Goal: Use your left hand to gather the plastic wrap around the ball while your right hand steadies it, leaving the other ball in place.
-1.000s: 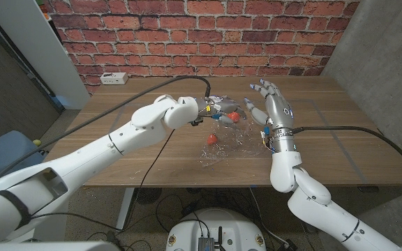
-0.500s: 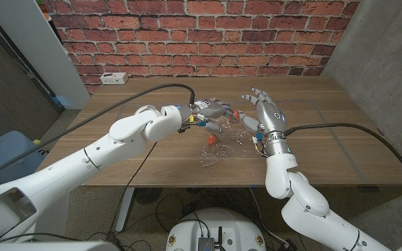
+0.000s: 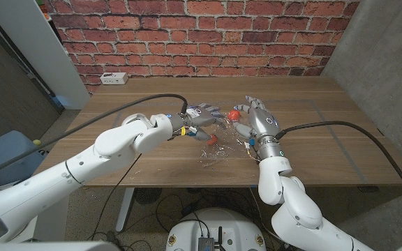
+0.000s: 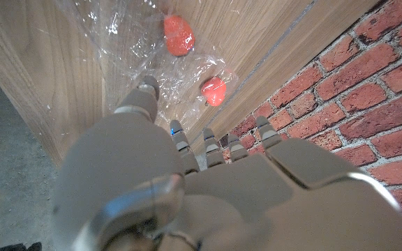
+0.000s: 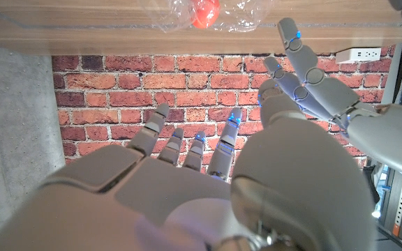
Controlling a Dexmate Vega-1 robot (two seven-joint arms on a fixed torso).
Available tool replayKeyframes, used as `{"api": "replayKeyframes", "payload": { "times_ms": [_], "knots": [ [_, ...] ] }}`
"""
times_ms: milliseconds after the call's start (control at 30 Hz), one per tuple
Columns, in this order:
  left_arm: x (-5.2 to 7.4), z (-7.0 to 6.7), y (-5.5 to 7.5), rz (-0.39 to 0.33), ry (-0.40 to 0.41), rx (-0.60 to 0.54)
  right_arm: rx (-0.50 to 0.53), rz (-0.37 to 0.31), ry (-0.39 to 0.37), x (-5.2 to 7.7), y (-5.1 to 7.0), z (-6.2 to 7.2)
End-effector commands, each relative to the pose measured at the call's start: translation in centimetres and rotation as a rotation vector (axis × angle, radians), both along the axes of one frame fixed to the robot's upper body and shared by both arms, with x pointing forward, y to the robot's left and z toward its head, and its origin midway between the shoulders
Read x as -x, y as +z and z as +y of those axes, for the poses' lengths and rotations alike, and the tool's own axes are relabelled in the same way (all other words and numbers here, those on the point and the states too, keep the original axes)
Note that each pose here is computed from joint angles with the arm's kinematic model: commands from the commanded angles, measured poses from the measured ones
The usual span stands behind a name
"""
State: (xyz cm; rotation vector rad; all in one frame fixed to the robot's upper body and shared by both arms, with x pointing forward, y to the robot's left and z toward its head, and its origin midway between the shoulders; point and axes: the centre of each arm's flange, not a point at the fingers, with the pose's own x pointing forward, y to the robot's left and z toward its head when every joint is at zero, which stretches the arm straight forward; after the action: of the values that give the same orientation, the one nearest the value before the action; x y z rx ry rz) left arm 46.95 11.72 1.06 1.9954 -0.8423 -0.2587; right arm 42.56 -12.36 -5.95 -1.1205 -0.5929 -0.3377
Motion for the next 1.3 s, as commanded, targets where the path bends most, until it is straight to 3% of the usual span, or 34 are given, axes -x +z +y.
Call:
{"api": "replayKeyframes", "payload": {
  "times_ms": [33,333,600,733,967,1100,1300],
  "knots": [
    [1.3,1.2,-1.5,-0.077,0.073,-0.084,0.002,0.082,-0.004,0.8,-1.2,1.4],
    [1.7,1.9,-2.6,-0.188,0.165,-0.156,0.019,0.163,0.001,0.3,-1.8,2.5],
    [1.0,2.8,-3.6,-0.242,0.220,-0.193,0.033,0.236,0.025,-0.9,-1.7,3.4],
    [0.6,3.3,-4.2,-0.256,0.198,-0.210,0.031,0.242,0.034,-1.3,-1.4,3.7],
    [0.3,3.9,-4.9,-0.260,0.138,-0.237,0.028,0.234,0.042,-1.0,-1.1,4.0],
    [0.2,4.2,-5.1,-0.236,0.104,-0.242,0.033,0.234,0.048,-1.1,-1.0,4.2],
    [0.0,4.4,-5.5,-0.229,0.102,-0.267,0.036,0.227,0.052,-1.2,-0.8,4.5]
  ]
}}
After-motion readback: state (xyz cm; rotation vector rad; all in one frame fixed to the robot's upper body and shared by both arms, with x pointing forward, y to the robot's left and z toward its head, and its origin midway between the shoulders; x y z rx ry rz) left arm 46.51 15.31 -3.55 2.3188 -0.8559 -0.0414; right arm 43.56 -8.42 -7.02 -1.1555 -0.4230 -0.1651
